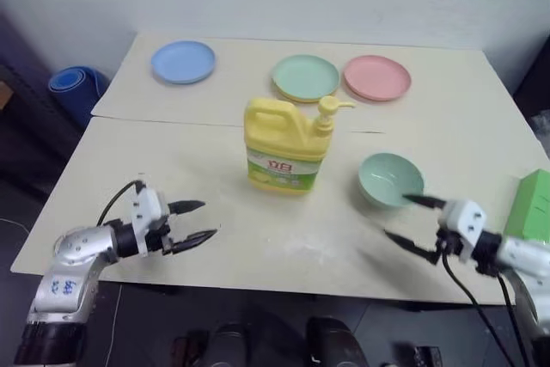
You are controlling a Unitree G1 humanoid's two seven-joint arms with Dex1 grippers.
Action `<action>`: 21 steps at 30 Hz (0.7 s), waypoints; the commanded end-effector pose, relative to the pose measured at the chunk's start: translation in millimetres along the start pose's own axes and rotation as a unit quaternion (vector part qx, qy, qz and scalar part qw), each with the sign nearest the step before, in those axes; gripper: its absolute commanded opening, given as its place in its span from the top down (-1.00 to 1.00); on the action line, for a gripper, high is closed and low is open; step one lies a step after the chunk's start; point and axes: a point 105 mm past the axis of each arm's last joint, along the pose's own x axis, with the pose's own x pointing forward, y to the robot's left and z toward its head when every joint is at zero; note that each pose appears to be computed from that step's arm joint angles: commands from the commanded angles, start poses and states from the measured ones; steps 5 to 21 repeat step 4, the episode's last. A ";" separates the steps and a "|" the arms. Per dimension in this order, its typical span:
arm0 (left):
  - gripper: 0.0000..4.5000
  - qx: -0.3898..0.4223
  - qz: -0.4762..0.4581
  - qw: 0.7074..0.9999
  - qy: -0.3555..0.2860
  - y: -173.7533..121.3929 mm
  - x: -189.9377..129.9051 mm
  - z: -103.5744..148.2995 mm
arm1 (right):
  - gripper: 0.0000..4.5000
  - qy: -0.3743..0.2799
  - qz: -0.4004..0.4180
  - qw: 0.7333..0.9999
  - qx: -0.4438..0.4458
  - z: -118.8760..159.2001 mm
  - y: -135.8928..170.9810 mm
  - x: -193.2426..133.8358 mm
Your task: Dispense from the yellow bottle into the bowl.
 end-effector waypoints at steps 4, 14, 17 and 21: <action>-0.46 0.068 0.022 0.997 0.015 -17.2 -1.9 -13.5 | -1.00 -0.013 0.037 0.999 -0.006 -4.7 35.9 -18.1; -0.46 0.068 0.022 0.997 0.015 -17.2 -1.9 -13.5 | -1.00 -0.013 0.037 0.999 -0.006 -4.7 35.9 -18.1; -0.46 0.068 0.022 0.997 0.015 -17.2 -1.9 -13.5 | -1.00 -0.013 0.037 0.999 -0.006 -4.7 35.9 -18.1; -0.46 0.068 0.022 0.997 0.015 -17.2 -1.9 -13.5 | -1.00 -0.013 0.037 0.999 -0.006 -4.7 35.9 -18.1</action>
